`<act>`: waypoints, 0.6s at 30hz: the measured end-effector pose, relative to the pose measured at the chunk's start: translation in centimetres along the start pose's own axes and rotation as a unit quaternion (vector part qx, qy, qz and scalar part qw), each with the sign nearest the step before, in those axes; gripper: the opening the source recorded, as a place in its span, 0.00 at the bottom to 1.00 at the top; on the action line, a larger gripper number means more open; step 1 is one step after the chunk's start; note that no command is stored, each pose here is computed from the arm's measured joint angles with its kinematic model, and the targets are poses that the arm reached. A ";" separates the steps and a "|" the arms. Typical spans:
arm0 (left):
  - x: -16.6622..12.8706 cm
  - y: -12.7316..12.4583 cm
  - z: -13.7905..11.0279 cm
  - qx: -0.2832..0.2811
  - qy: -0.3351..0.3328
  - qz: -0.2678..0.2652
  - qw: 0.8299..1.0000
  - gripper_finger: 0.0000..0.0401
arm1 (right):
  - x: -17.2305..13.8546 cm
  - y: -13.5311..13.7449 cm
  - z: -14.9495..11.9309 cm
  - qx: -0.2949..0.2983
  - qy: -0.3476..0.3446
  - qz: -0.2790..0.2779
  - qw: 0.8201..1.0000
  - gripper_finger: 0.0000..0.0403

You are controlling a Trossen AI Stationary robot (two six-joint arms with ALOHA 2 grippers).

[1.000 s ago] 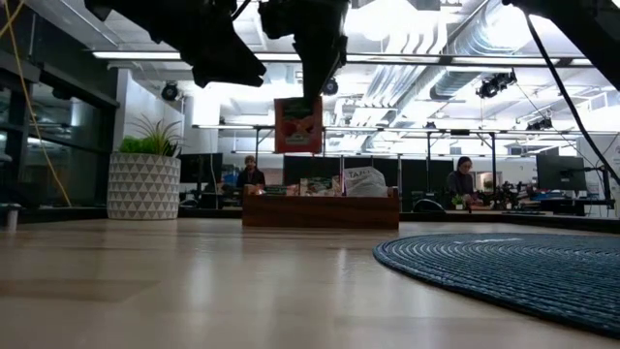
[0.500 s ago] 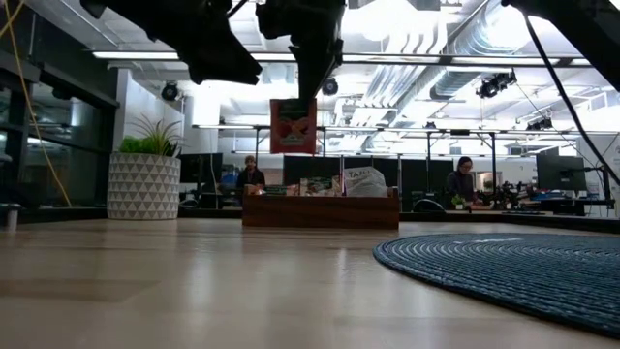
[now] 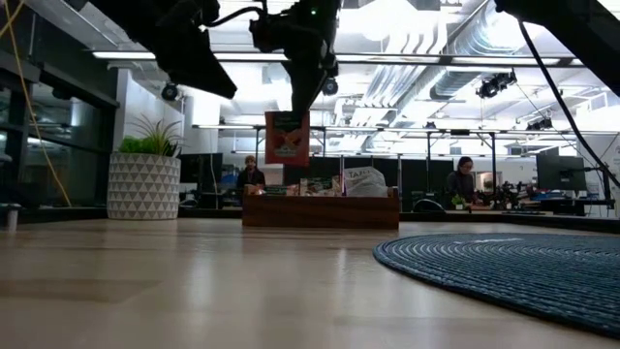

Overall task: Pick & Place Tea
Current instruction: Put the red orange tea sachet into the left section of the wooden organizer

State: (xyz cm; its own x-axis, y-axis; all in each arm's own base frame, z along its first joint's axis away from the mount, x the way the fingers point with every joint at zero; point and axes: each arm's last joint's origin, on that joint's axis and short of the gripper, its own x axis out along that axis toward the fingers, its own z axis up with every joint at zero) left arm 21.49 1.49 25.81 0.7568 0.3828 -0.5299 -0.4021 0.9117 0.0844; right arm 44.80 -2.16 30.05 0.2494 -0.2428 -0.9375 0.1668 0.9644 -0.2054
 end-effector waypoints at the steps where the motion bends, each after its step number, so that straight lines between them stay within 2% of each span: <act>1: -0.1 0.0 0.2 -0.001 -0.002 -0.003 1.000 0.41 | 0.0 -0.1 0.0 0.000 0.001 0.001 1.000 0.00; 5: -1.3 0.1 1.7 -0.005 -0.022 -0.043 0.999 0.41 | 0.1 -0.9 0.1 0.006 -0.001 0.014 1.000 0.00; 10: -2.5 0.0 4.2 0.010 -0.066 -0.079 0.995 0.41 | -2.7 -2.4 -0.3 0.021 -0.039 0.023 0.999 0.00; 18: -2.3 -0.5 4.9 0.016 -0.068 -0.139 0.988 0.41 | -3.7 -2.9 -0.4 0.015 -0.058 0.028 0.998 0.00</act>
State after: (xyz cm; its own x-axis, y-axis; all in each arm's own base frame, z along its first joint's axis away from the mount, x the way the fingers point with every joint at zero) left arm 22.44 0.84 31.10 0.8985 0.1321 -0.4185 -0.1547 0.9878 -0.0203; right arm 43.06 -4.01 33.99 0.3685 -0.2005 -0.9078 0.1769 0.9737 -0.1433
